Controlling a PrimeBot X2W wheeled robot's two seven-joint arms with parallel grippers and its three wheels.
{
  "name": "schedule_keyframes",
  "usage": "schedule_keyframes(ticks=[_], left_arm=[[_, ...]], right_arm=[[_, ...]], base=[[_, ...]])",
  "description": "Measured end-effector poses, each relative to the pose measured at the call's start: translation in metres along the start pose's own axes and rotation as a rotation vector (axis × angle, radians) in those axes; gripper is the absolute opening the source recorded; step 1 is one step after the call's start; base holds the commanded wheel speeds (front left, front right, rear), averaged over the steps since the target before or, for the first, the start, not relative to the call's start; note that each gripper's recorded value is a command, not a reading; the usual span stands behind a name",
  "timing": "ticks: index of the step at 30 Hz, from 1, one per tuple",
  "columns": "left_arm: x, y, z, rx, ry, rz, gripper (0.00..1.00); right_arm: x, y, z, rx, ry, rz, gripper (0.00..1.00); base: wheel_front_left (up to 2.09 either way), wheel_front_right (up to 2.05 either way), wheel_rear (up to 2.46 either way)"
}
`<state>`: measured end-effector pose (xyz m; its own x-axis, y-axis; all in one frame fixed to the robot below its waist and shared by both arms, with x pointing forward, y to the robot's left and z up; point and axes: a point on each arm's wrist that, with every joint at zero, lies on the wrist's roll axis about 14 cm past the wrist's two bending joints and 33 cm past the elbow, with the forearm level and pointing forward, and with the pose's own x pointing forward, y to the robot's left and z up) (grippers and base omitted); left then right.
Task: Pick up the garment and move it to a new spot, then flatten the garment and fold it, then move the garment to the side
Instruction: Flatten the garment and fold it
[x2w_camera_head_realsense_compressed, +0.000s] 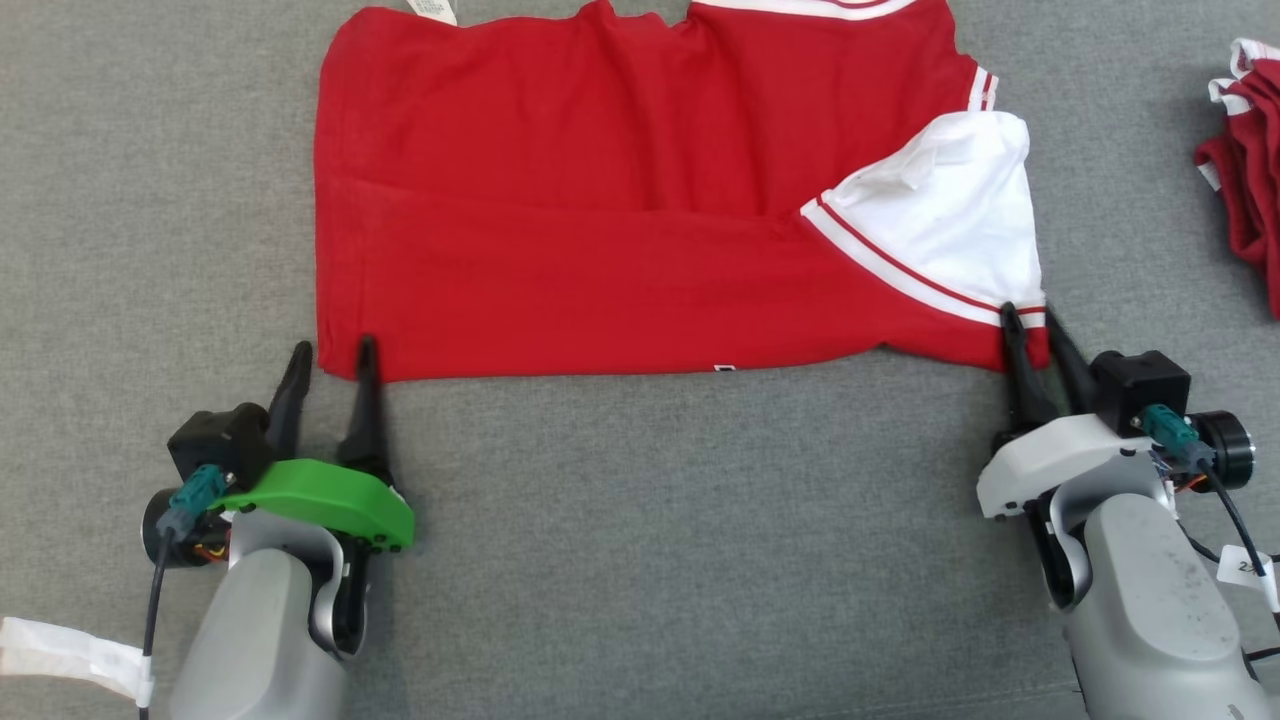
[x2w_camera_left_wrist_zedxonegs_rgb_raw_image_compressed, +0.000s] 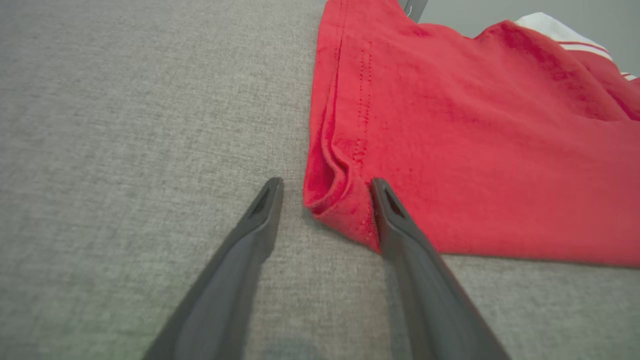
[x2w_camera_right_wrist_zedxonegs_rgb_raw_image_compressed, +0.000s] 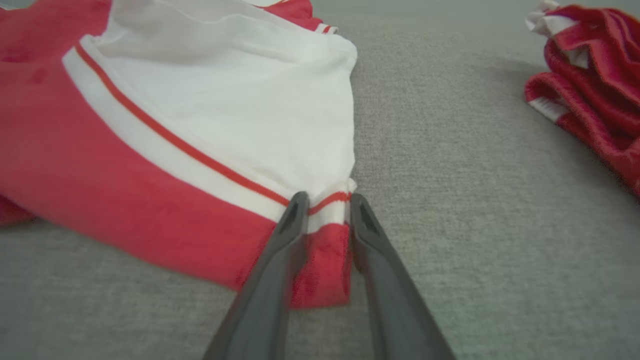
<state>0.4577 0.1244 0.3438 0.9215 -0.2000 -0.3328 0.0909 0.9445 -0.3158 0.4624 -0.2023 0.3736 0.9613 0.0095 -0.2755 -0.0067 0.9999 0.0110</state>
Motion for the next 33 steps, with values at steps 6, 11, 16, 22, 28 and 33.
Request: schedule_keyframes(ticks=[6,11,16,22,28,33], left_arm=[[-0.004,0.000,0.004,-0.006,0.001,-0.001,0.00],[-0.017,0.001,0.023,-0.016,-0.059,0.011,0.00],[-0.043,0.005,0.034,-0.020,-0.113,0.042,0.00],[-0.093,0.012,0.011,-0.036,-0.079,0.095,0.00],[-0.126,0.008,-0.005,-0.061,-0.058,0.101,0.25],[-0.123,0.009,0.012,-0.085,-0.115,0.120,1.00]], right_arm=[[0.000,0.005,0.011,0.013,-0.026,0.016,0.00],[-0.008,-0.002,0.030,0.024,-0.078,-0.001,0.00],[-0.029,-0.009,0.034,0.038,-0.090,-0.013,0.00],[-0.066,-0.016,0.021,0.052,-0.059,-0.014,0.00],[-0.090,-0.014,0.011,0.069,-0.039,0.006,0.11],[-0.084,-0.014,0.021,0.070,-0.068,0.007,1.00]], base=[[0.00,0.00,0.00],[0.00,0.00,0.00],[0.00,0.00,0.00],[0.00,0.00,0.00],[0.00,0.00,0.00],[0.00,0.00,0.00]])
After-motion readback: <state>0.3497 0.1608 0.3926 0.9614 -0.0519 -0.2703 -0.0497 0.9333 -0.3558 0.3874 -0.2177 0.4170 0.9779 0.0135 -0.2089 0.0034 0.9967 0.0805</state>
